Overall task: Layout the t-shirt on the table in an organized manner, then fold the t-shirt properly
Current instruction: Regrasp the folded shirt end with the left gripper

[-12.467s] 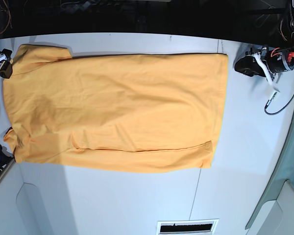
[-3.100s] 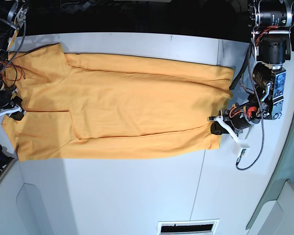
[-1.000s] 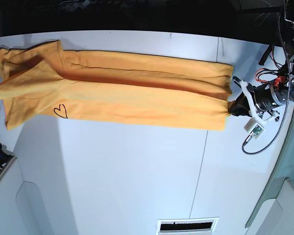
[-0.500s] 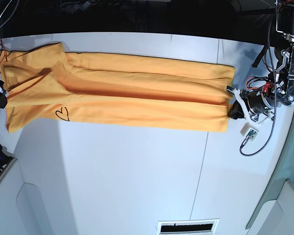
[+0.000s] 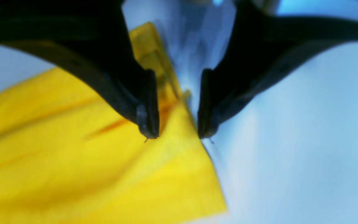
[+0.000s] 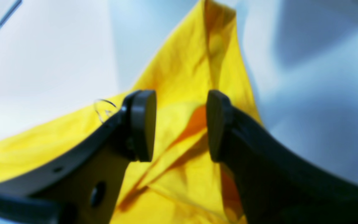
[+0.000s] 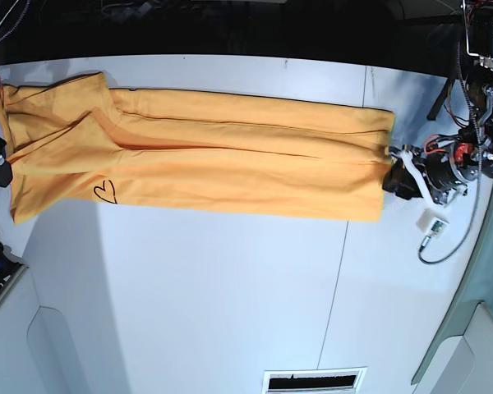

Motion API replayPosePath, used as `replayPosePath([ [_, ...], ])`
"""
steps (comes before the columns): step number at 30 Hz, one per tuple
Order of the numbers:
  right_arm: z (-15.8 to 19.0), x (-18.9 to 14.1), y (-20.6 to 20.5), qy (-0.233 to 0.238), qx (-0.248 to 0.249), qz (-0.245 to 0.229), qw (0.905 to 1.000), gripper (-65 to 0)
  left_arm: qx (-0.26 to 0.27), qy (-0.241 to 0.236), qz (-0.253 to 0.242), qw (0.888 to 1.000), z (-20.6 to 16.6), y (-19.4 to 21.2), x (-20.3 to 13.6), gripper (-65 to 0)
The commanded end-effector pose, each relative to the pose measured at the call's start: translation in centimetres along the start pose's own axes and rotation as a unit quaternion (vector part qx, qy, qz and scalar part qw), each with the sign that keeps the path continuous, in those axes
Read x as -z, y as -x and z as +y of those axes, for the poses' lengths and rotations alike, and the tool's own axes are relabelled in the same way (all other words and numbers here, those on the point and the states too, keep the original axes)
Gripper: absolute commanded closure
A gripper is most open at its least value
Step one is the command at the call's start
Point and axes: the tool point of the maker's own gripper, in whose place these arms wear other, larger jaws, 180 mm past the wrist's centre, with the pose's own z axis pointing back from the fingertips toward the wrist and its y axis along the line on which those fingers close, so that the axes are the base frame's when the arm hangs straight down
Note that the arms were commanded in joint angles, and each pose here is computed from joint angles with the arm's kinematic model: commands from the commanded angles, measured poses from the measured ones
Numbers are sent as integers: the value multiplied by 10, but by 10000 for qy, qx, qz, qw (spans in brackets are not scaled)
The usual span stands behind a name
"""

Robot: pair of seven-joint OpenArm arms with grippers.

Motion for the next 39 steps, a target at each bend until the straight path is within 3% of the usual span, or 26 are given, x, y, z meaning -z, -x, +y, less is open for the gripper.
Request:
replayPosePath([
  [1, 2, -11, -30, -42, -145, -367, 9992, -265, -60, -88, -221, 9997, 11, -16, -10, -246],
  [4, 3, -22, -41, -59, -225, -536, 9983, -265, -456, 43, -204, 9987, 12, -7, -17, -252],
  [8, 3, -24, -34, -46, -231, -481, 9986, -265, -856, 373, -169, 9955, -11, 17, -13, -332],
  [16, -1, -25, -20, 2, -182, -349, 9992, -265, -1809, -207, -398, 9825, -8, 34, -2, -332],
  [24, -3, -26, -17, 19, -173, -313, 9994, -265, -1643, -775, -385, 9826, 6, 45, 4, -332],
  [27, -3, -26, -16, 18, -169, -314, 9994, -265, -1780, -777, -274, 9806, 7, 59, 10, -332],
  [35, -2, -26, -14, 17, -149, -293, 9995, -265, -2009, -233, -369, 9786, -27, 59, 25, -332],
  [39, -2, -26, -14, 16, -148, -294, 9995, -265, -1817, 190, -277, 9828, -55, 58, 35, -332],
])
